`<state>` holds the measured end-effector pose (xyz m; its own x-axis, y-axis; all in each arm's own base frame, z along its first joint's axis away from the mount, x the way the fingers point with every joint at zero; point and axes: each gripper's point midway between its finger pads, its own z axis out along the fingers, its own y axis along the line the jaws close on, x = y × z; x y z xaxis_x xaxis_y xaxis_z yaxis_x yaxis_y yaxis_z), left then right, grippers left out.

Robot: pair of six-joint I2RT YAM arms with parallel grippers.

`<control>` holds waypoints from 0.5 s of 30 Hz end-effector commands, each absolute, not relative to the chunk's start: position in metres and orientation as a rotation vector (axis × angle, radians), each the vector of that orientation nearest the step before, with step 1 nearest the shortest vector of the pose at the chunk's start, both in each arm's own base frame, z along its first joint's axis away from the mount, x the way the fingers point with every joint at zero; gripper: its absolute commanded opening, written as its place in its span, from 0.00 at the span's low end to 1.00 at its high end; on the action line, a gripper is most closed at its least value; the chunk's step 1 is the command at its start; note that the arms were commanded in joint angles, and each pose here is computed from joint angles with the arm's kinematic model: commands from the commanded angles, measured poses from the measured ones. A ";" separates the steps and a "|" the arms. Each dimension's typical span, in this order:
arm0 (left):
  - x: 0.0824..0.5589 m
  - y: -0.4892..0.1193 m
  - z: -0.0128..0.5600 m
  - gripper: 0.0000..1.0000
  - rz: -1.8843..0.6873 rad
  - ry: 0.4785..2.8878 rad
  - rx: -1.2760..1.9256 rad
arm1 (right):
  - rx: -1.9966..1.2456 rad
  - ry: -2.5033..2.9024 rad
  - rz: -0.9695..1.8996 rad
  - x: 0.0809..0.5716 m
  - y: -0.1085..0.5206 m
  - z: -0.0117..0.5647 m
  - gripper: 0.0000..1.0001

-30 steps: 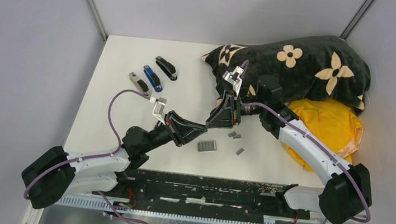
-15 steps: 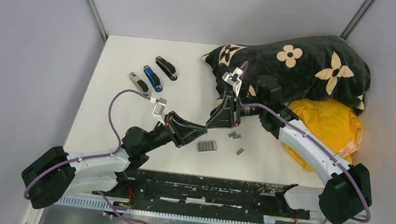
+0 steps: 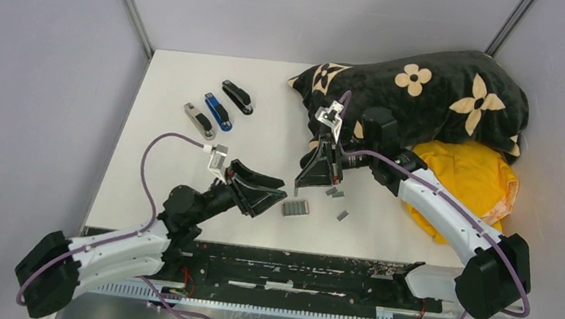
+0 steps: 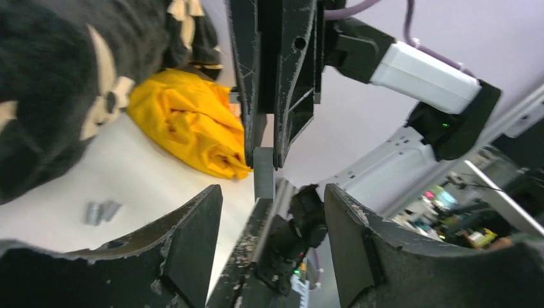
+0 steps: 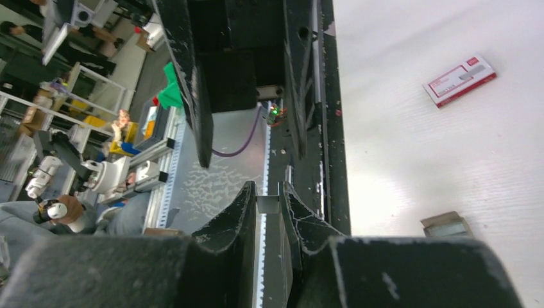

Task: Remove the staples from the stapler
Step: Adjust the staple.

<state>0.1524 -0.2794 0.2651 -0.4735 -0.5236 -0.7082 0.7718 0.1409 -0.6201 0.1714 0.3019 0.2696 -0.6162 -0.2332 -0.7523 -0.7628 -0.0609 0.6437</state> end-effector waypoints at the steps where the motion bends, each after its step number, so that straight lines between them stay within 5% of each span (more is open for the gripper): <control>1: 0.167 -0.258 0.232 0.68 -1.314 1.516 0.253 | -1.141 1.765 1.557 0.181 0.298 0.275 0.19; 15: 0.201 -0.211 0.136 0.72 -0.821 1.881 0.138 | -1.162 1.970 1.169 0.219 0.282 0.223 0.20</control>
<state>0.1894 -0.2215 0.1435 -0.4978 -0.3349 -0.8000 0.4658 0.6749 -0.5723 0.2054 0.2867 0.2224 -0.5312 -0.3543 -0.7696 -0.8470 0.1993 0.4929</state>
